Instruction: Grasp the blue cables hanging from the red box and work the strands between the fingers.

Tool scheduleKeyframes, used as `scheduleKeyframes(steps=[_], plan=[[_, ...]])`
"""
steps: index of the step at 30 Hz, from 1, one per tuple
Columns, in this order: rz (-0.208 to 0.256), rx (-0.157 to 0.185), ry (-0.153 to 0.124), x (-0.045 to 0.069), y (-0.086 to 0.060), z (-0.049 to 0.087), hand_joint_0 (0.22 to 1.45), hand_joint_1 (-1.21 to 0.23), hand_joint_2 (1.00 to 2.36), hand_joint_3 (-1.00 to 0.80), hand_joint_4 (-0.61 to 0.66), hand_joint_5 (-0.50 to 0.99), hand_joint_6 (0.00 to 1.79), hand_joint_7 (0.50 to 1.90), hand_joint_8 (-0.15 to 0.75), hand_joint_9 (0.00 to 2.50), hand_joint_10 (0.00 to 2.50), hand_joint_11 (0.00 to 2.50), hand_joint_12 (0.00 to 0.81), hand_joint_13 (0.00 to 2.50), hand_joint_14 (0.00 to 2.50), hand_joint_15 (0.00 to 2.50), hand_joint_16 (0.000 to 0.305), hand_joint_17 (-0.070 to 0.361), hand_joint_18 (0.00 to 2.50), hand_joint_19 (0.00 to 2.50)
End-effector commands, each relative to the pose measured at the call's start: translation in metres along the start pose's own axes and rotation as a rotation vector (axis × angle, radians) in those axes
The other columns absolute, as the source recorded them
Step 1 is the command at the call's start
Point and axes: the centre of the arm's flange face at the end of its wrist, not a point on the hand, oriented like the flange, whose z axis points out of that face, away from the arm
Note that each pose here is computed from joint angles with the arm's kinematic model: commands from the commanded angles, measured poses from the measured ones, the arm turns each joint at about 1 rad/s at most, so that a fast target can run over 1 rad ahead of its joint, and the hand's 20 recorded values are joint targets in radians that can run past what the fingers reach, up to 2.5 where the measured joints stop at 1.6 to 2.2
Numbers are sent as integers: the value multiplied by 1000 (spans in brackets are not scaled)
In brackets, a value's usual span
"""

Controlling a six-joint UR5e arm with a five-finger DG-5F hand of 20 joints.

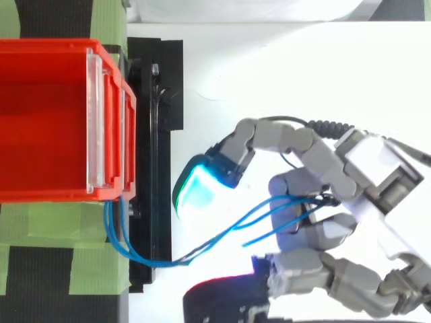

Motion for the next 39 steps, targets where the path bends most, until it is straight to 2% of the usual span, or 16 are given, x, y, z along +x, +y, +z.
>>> scheduleKeyframes(steps=[1, 2, 3, 5, 9, 14, 22, 35, 39], plan=[[-52, -28, 57, 4, 1, -1, 911, -669, 1008, -807, 271, -136, 641, 1154, 384, 987, 2500, 2500, 419, 1081, 2500, 1644, 46, 104, 1462, 1184], [-65, -34, 70, 5, 1, -2, 910, -669, 1008, -803, 270, -136, 641, 1152, 384, 987, 2500, 2500, 419, 1081, 2500, 1644, 46, 104, 1462, 1184], [-106, -47, 98, 7, 1, -3, 912, -668, 1008, -812, 271, -136, 640, 1152, 384, 987, 2500, 2500, 419, 1081, 2500, 1644, 46, 104, 1462, 1184], [-143, -61, 121, 8, 3, -3, 911, -665, 1008, -812, 277, -134, 639, 1151, 384, 987, 2500, 2500, 419, 1081, 2500, 1644, 46, 104, 1462, 1184], [-182, -65, 122, 9, 2, -3, 912, -642, 1007, -832, 277, -127, 718, 1120, 384, 987, 2500, 2500, 419, 1081, 2500, 1644, 46, 104, 1462, 1184], [-189, -68, 120, 9, 4, -3, 892, -613, 1006, -877, 287, -119, 781, 1100, 384, 987, 2500, 2500, 419, 1081, 2500, 1644, 46, 104, 1462, 1184], [-163, -74, 104, 9, 6, -1, 843, -564, 1003, -917, 287, -100, 752, 1120, 384, 987, 2500, 2500, 419, 1081, 2500, 1644, 46, 104, 1462, 1184], [-149, -57, 68, 6, 6, 1, 840, -551, 1002, -948, 288, -40, 746, 1130, 384, 987, 2500, 2500, 419, 1081, 2500, 1644, 46, 104, 1462, 1184], [-171, -35, 34, 5, 5, 0, 867, -572, 1003, -928, 282, -40, 778, 1118, 384, 987, 2500, 2500, 419, 1081, 2500, 1644, 46, 104, 1462, 1184]])
